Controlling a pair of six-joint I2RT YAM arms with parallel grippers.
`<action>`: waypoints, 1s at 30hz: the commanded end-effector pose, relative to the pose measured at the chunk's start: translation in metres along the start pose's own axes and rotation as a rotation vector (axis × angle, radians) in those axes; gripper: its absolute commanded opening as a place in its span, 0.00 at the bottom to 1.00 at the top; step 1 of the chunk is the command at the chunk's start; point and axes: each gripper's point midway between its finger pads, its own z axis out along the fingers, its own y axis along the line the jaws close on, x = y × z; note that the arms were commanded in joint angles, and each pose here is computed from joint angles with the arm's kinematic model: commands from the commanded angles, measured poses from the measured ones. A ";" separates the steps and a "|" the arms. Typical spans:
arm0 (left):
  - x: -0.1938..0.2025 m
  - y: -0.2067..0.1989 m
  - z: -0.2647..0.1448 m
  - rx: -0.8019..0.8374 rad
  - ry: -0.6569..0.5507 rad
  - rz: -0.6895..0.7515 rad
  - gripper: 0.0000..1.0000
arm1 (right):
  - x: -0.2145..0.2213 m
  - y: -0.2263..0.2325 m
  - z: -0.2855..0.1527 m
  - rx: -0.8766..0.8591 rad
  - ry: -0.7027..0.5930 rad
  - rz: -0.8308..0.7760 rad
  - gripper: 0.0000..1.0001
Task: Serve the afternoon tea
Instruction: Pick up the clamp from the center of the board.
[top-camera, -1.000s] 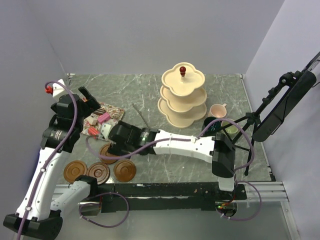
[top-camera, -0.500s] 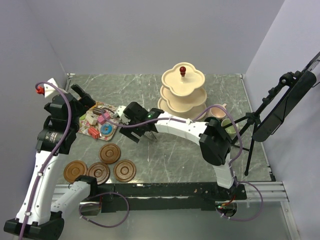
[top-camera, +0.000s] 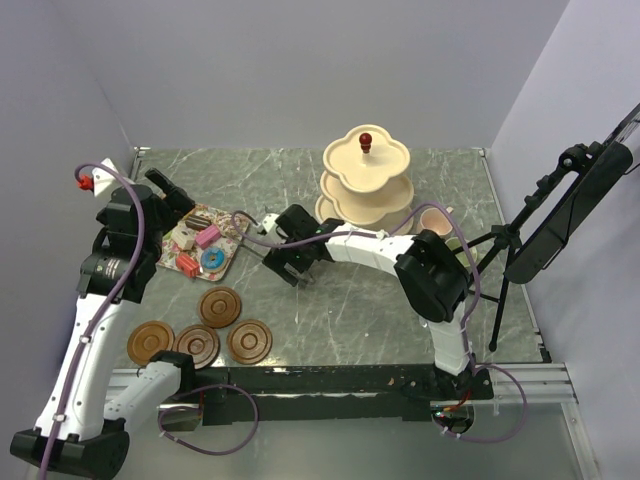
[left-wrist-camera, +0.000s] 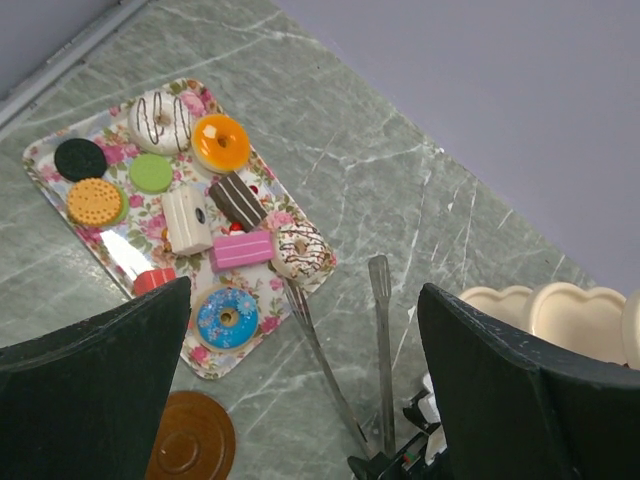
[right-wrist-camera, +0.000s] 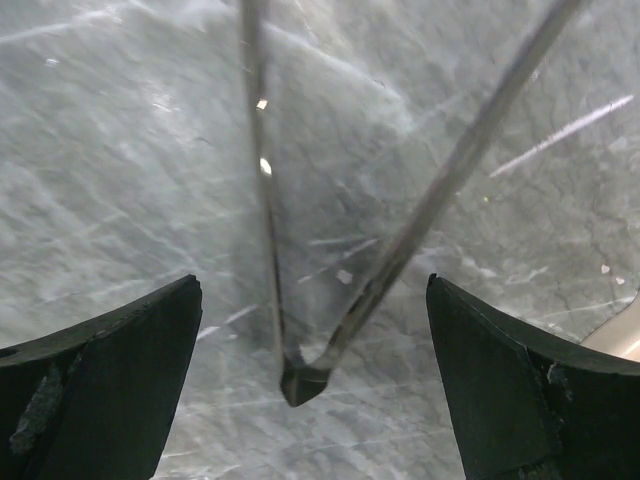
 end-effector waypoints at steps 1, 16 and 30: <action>0.000 -0.013 0.007 0.042 0.004 -0.047 1.00 | -0.028 -0.011 -0.018 -0.005 -0.129 0.011 1.00; 0.011 -0.023 0.017 0.060 0.076 -0.009 1.00 | -0.004 -0.013 0.010 -0.003 -0.089 0.010 0.89; 0.018 -0.023 0.017 0.067 0.133 0.036 1.00 | 0.004 -0.002 0.025 0.056 -0.068 0.020 0.69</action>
